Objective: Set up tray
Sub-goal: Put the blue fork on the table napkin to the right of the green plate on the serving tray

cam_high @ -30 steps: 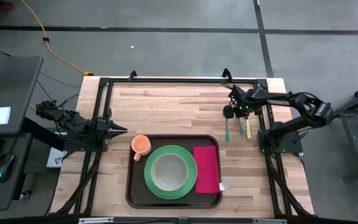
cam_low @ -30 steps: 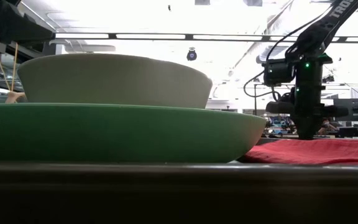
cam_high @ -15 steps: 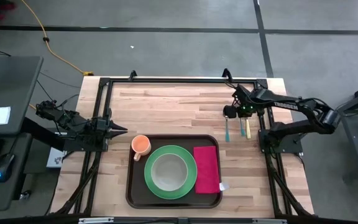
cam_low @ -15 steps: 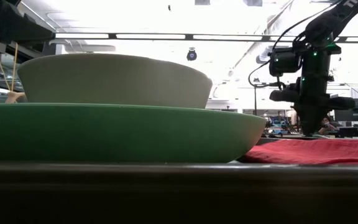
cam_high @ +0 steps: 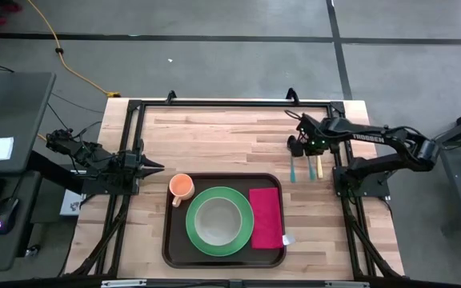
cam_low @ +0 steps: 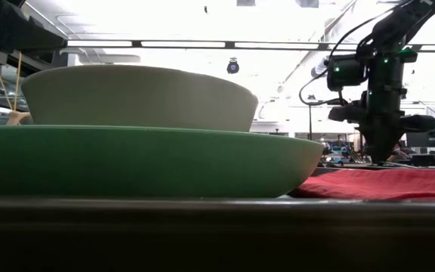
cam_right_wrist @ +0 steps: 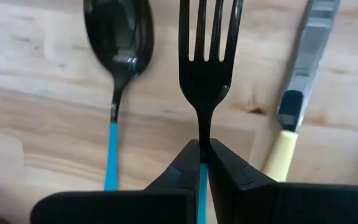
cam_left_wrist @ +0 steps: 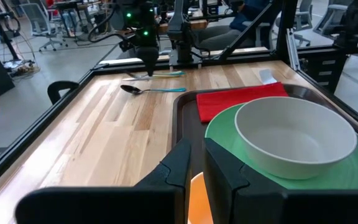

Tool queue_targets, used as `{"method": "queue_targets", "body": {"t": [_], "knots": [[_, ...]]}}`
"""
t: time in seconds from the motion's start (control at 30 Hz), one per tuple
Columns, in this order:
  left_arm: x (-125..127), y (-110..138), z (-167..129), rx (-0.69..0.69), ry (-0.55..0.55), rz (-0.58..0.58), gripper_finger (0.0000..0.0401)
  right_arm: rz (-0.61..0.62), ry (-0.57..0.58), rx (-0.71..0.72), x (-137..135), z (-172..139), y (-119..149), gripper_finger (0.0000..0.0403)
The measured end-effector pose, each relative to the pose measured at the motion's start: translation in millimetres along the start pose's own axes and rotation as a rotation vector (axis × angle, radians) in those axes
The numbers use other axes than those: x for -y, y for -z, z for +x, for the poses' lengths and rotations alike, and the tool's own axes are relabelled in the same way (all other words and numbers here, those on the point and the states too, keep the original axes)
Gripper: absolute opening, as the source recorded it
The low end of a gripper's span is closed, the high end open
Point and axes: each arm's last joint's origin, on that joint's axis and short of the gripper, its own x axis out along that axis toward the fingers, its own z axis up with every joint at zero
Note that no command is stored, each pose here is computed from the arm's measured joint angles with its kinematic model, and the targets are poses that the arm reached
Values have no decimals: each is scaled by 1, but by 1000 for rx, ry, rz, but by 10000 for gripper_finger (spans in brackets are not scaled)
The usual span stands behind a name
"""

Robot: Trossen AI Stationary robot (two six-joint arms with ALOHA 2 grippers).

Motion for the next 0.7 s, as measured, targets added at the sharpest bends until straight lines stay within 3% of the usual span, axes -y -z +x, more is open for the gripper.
{"method": "queue_targets", "body": {"t": [0.3,0.7], "knots": [[0,0,0,0,0,0,69,3,-42,-63,-9,0,12,11],[0,0,0,0,5,0,69,-2,-11,-40,-13,0,19,11]]}}
